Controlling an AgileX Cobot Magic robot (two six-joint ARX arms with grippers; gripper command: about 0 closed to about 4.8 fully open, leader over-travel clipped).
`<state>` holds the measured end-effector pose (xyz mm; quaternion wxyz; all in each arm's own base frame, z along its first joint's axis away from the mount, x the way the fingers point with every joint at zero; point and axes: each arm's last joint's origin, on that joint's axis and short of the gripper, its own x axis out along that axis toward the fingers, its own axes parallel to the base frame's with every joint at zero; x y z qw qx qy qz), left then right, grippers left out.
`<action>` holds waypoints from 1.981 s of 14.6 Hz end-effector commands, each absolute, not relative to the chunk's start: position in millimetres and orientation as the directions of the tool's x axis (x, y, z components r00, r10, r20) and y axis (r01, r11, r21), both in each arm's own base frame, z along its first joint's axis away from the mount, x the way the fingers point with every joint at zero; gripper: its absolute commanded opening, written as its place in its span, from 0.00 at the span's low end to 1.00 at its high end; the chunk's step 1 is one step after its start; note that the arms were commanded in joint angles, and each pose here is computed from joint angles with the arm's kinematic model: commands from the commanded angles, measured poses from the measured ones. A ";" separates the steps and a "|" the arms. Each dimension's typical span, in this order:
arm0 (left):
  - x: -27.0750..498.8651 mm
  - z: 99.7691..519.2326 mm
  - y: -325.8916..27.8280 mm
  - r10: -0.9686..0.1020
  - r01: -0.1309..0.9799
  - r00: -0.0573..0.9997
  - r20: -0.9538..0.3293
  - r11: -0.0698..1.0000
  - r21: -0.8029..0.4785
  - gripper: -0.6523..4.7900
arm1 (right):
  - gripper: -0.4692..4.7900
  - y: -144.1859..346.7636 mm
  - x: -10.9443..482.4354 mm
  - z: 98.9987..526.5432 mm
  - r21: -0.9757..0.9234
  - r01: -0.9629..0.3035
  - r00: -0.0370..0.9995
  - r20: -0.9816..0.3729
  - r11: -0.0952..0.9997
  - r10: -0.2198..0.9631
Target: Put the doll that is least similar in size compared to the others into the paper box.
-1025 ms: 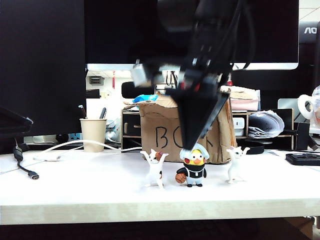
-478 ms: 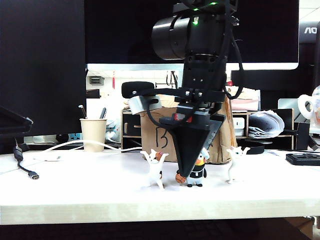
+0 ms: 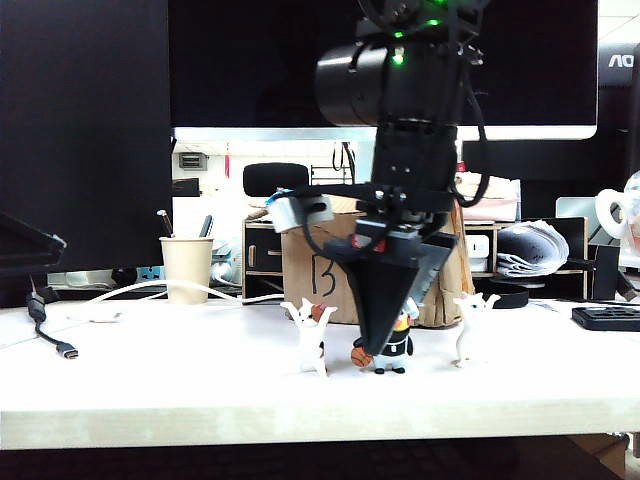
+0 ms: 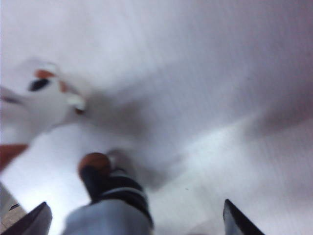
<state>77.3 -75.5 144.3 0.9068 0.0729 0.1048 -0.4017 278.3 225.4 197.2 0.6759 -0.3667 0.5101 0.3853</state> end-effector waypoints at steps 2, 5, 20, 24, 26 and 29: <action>77.5 145.7 -75.7 -0.716 0.744 0.657 -0.236 0.666 0.052 0.11 | 1.00 225.2 279.1 198.9 -0.102 -0.892 0.187 -0.970 0.441 0.154; 77.5 145.7 -75.7 -0.716 0.744 0.657 -0.236 0.666 0.052 0.11 | 0.66 225.1 279.0 198.8 -0.100 -0.889 0.186 -0.971 0.447 0.153; 77.5 145.7 -75.7 -0.716 0.744 0.657 -0.236 0.666 0.052 0.11 | 0.28 220.4 272.2 217.0 -0.107 -0.876 0.206 -0.965 0.470 0.165; 77.5 145.7 -75.7 -0.716 0.744 0.657 -0.236 0.666 0.052 0.11 | 0.29 213.2 262.3 259.0 -0.128 -0.862 0.258 -0.943 0.490 0.209; 77.5 145.8 -75.7 -0.716 0.744 0.657 -0.235 0.666 0.052 0.11 | 0.29 209.8 257.9 280.6 -0.142 -0.858 0.286 -0.930 0.493 0.232; 77.5 145.7 -75.7 -0.716 0.744 0.657 -0.236 0.666 0.052 0.11 | 0.29 203.8 248.2 313.0 -0.170 -0.849 0.345 -0.896 0.500 0.281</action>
